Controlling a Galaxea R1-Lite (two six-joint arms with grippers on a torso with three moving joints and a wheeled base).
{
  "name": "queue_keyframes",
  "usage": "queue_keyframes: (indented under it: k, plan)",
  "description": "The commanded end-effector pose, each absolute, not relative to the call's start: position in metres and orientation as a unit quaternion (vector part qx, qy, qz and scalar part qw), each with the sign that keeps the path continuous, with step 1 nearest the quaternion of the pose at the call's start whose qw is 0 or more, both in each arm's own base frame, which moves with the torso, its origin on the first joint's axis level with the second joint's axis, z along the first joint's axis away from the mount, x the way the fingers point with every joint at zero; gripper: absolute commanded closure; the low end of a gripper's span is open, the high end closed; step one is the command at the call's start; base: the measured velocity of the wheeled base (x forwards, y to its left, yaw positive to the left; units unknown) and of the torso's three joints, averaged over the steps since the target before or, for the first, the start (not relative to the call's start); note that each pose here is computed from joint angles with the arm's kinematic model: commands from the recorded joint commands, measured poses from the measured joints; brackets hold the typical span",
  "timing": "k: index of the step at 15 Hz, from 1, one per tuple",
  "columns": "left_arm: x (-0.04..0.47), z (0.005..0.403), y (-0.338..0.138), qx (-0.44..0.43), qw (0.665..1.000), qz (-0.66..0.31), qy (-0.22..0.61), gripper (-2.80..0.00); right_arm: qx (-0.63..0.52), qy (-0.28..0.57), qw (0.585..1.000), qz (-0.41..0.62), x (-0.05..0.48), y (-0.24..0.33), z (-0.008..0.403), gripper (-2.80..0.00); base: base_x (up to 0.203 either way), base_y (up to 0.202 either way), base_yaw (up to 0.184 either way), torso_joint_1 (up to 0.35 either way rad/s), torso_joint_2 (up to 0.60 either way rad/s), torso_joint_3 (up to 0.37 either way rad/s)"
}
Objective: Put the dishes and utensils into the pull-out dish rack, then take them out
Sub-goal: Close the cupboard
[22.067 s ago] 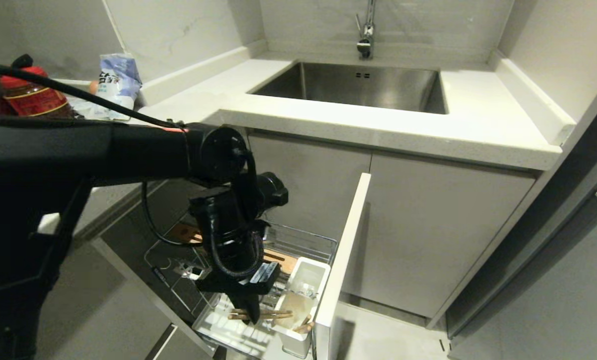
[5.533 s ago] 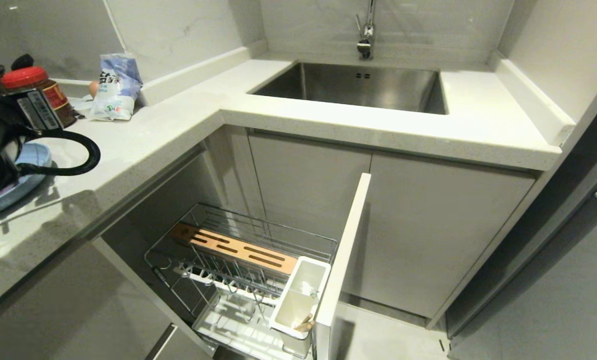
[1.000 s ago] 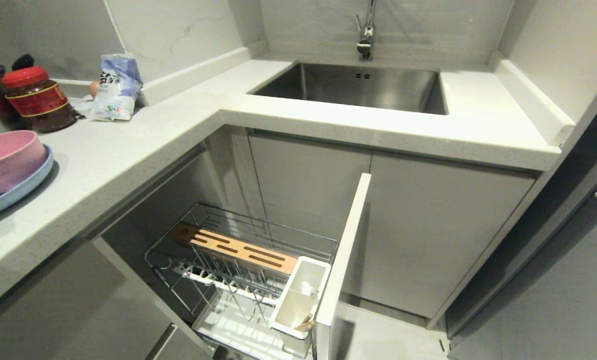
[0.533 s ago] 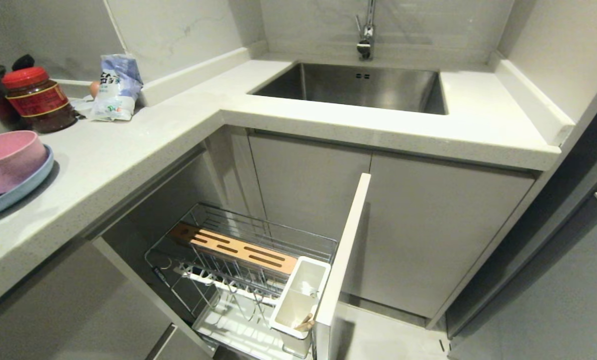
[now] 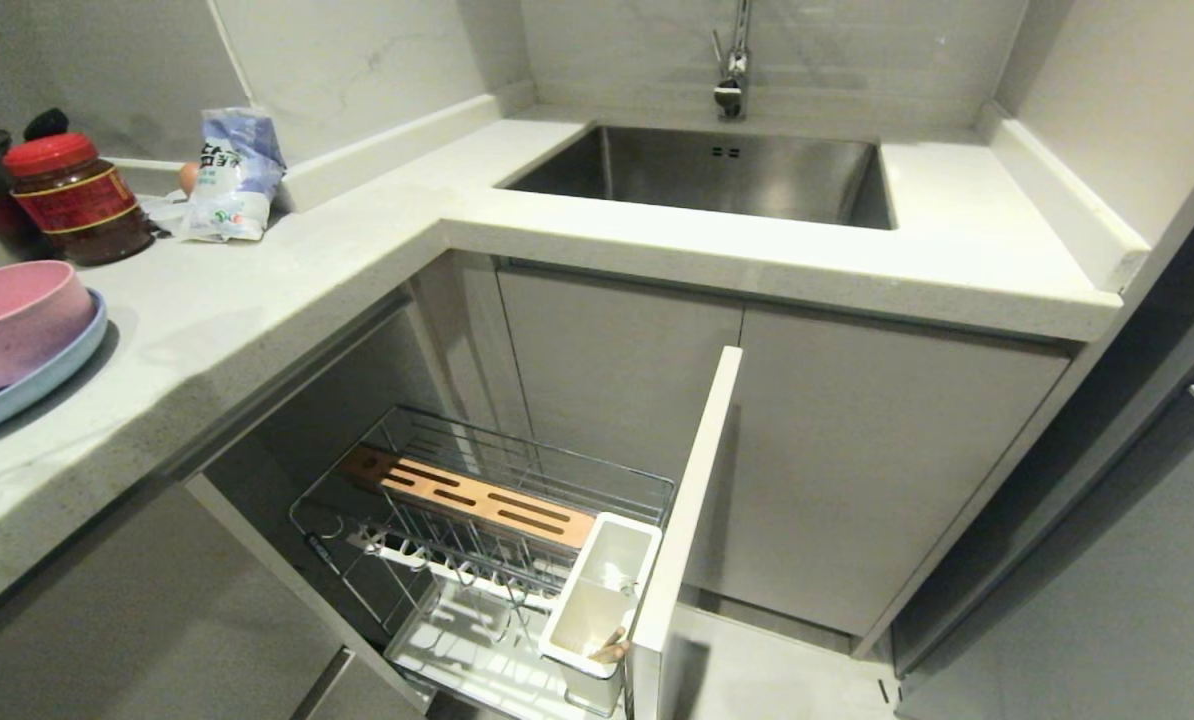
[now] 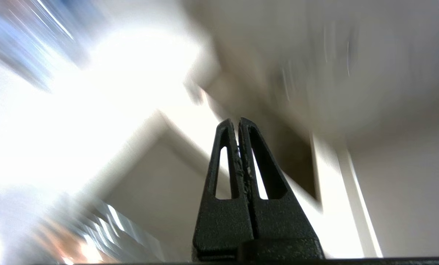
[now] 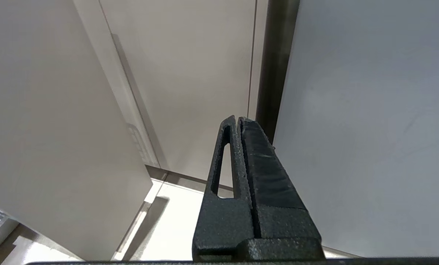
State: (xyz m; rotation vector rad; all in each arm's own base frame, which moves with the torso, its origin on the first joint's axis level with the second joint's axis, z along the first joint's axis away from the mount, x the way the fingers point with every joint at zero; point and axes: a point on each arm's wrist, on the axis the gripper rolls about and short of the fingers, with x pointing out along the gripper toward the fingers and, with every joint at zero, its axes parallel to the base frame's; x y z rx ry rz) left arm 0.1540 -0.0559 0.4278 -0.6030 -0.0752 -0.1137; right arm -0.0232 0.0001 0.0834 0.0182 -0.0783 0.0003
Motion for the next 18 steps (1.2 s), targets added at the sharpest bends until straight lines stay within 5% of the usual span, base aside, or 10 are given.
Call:
queue_keyframes:
  k: [1, 9, 15, 18]
  plan:
    - [0.203, 0.385, -0.139, -0.274, 0.947, -0.129, 0.105, 0.00, 0.009, -0.027, 1.000, 0.000, -0.021, 0.000, 0.076, 0.00, 0.000, 0.000, 0.000, 0.000, 0.00, 0.000]
    - [0.208, 0.253, -0.296, -0.185, 0.853, -0.251, 0.419, 0.00, 0.009, -0.027, 1.000, 0.000, -0.021, 0.000, 0.076, 0.00, 0.000, 0.000, 0.000, 0.000, 0.00, 0.000]
    - [0.207, 0.211, -0.323, -0.129, 0.842, -0.229, 0.471, 0.00, 0.009, -0.027, 1.000, 0.000, -0.021, 0.000, 0.076, 0.00, 0.000, 0.000, 0.000, 0.000, 0.00, 0.000]
    - [0.209, 0.212, -0.320, -0.102, 0.871, -0.186, 0.444, 0.00, 0.009, -0.027, 1.000, 0.000, -0.021, 0.000, 0.076, 0.00, 0.000, 0.000, 0.000, 0.000, 0.00, 0.000]
